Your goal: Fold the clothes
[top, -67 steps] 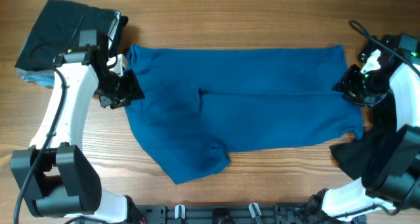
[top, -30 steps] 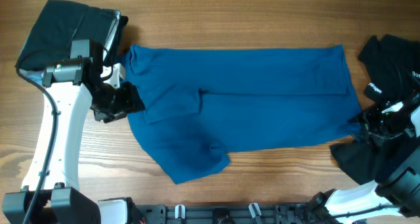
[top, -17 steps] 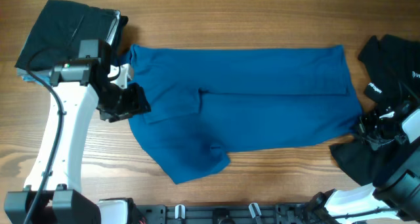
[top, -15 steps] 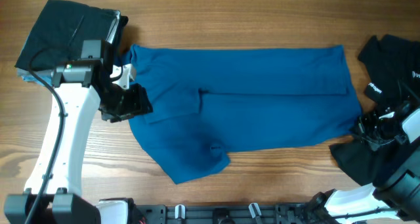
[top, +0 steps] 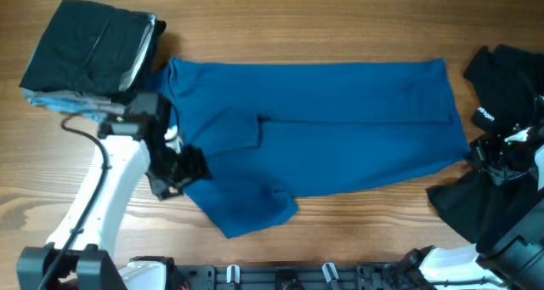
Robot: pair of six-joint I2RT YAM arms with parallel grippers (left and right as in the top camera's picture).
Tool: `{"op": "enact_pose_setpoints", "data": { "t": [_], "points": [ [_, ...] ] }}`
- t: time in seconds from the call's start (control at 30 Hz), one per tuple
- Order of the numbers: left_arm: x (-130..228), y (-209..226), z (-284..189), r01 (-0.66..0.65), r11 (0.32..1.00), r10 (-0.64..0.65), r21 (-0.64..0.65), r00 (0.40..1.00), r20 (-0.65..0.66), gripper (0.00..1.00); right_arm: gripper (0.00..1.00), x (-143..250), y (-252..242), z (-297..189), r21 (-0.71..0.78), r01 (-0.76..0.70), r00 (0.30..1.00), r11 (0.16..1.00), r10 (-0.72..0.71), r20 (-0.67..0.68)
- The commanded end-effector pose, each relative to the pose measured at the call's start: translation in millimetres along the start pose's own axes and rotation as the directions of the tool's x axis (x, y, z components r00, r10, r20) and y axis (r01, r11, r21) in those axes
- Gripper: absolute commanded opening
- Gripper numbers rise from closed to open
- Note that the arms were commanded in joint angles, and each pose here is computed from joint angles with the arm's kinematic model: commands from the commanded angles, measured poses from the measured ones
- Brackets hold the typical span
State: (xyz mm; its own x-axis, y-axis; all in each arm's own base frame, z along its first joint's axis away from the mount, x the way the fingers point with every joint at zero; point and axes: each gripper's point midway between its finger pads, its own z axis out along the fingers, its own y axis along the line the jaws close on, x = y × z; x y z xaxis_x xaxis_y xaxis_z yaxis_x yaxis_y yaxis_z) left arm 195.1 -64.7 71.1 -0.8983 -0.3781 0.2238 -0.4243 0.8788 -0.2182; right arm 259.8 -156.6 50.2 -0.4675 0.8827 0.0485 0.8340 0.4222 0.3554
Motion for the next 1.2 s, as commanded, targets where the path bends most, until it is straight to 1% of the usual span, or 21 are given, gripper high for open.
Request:
{"op": "enact_pose_setpoints", "data": {
  "t": [0.0,0.07,0.13,0.2,0.3,0.4,0.43,0.5,0.53,0.57,0.6,0.63,0.77,0.87,0.93,1.03,1.17],
  "points": [
    [18.2,9.6,27.8,0.154,0.988,-0.154,0.001,0.986,-0.067,0.72,0.04,-4.9,13.7,-8.5,-0.054,0.043,0.999,0.998,-0.042,0.024],
    [14.8,12.2,40.1,0.158,0.987,-0.158,0.014,0.986,-0.048,0.71,0.04,-4.9,13.7,-8.5,-0.054,0.043,0.999,0.998,-0.041,0.024],
    [9.6,14.1,52.5,0.160,0.987,-0.159,0.034,0.987,-0.021,0.69,0.04,-5.4,13.9,-8.5,-0.055,0.044,0.999,0.998,-0.042,0.026],
    [6.2,16.6,63.2,0.192,0.980,-0.193,0.048,0.981,0.001,0.64,0.04,-5.4,13.8,-8.5,-0.055,0.044,0.999,0.998,-0.042,0.026],
    [6.1,23.1,77.8,0.205,0.977,-0.206,0.050,0.978,0.015,0.60,0.04,-5.4,13.9,-8.5,-0.055,0.044,0.999,0.998,-0.043,0.026],
    [10.6,26.0,88.2,0.262,0.963,-0.262,0.056,0.965,-0.007,0.59,0.04,-5.5,13.9,-8.5,-0.055,0.044,0.999,0.998,-0.043,0.026],
    [15.2,22.1,90.3,0.266,0.961,-0.263,0.074,0.964,-0.042,0.57,0.04,-5.5,13.9,-8.5,-0.055,0.044,0.999,0.998,-0.043,0.026],
    [17.4,18.3,90.2,0.266,0.960,-0.261,0.092,0.963,-0.060,0.54,0.04,-6.0,14.1,-8.5,-0.055,0.045,0.999,0.997,-0.043,0.028],
    [17.4,18.3,90.1,0.266,0.960,-0.261,0.092,0.964,-0.059,0.45,0.04,-6.5,14.3,-8.5,-0.056,0.046,0.999,0.997,-0.044,0.030],
    [17.2,18.2,90.0,0.266,0.959,-0.261,0.093,0.963,-0.059,0.26,0.04,-6.8,14.4,-8.6,-0.057,0.046,0.999,0.997,-0.044,0.032],
    [16.9,16.5,89.8,0.265,0.959,-0.260,0.101,0.964,-0.062,0.12,0.04,-6.7,14.4,-8.6,-0.056,0.046,0.999,0.997,-0.045,0.031],
    [16.4,14.6,88.7,0.265,0.958,-0.259,0.111,0.964,-0.065,0.04,0.04,-6.7,14.4,-8.6,-0.056,0.047,0.999,0.997,-0.045,0.031],
    [4.7,7.0,70.1,0.217,0.968,-0.212,0.124,0.976,-0.047,0.04,0.04,-3.7,12.2,-9.8,-0.043,0.040,0.999,0.998,-0.040,0.019],
    [-10.0,7.7,44.5,0.218,0.973,-0.218,0.081,0.976,-0.004,0.04,0.04,-1.2,9.0,-16.4,-0.015,0.035,0.999,0.999,-0.035,0.018],
    [-27.3,3.2,15.0,0.168,0.984,-0.171,0.051,0.983,0.061,0.04,0.04,1.2,3.5,-24.6,0.024,0.031,0.999,0.999,-0.032,0.034],
    [-48.5,3.1,-21.6,0.159,0.987,-0.154,-0.014,0.974,0.168,0.04,0.04,5.5,-2.4,-33.6,0.063,0.016,0.999,0.998,-0.019,0.049],
    [-73.3,-12.9,-54.0,0.083,0.997,-0.082,0.008,0.957,0.278,0.04,0.04,4.5,0.5,-34.5,0.053,0.014,0.998,0.998,-0.017,0.058]
  ]
}}
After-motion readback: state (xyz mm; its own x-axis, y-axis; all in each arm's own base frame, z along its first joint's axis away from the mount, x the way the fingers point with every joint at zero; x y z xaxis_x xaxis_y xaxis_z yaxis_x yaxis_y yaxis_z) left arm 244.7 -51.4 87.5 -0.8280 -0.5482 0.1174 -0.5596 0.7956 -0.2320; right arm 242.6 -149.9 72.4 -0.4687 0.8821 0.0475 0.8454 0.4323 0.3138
